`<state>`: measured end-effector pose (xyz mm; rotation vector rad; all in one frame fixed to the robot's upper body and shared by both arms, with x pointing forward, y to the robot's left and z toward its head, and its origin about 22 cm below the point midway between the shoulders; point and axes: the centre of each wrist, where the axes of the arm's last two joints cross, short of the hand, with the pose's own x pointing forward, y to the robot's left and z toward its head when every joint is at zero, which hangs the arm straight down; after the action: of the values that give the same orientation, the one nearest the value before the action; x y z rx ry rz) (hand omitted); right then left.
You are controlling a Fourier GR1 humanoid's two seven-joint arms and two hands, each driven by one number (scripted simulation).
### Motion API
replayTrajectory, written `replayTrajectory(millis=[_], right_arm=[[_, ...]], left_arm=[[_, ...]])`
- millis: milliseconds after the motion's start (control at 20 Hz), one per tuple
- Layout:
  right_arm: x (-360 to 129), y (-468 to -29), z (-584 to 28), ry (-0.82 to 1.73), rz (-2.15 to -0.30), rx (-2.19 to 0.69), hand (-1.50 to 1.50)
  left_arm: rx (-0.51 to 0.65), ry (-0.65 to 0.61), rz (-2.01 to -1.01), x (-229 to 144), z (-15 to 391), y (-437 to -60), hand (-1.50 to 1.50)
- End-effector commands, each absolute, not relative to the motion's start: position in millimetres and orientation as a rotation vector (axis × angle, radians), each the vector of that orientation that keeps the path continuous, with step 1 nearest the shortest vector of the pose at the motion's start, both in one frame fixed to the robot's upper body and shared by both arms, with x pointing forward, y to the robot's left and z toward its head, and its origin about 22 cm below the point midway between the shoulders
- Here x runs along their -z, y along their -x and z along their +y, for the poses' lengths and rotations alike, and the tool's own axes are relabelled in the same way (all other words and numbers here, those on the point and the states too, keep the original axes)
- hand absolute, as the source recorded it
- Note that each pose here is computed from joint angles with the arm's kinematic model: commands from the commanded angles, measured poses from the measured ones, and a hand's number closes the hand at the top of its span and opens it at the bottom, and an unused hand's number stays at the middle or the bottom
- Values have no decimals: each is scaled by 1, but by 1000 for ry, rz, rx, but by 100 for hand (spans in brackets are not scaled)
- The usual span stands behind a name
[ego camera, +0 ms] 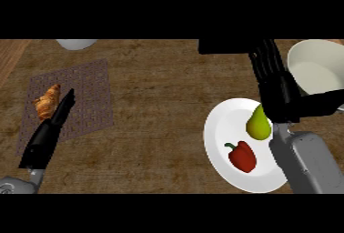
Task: Pick the pear from the plate and place it in the bowl
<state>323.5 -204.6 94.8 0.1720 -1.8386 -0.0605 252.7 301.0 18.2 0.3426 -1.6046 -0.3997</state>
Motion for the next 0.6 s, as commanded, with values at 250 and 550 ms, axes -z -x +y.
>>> replayTrajectory(millis=[250, 550], right_arm=[[-27, -303, -222, 403, -1503, -282, 150], [-17, -284, -209, 860, -1842, 116, -150]], left_arm=[[135, -143, -1669, -30, 245, -265, 0], [90, -110, -1589, -24, 238, -261, 0]])
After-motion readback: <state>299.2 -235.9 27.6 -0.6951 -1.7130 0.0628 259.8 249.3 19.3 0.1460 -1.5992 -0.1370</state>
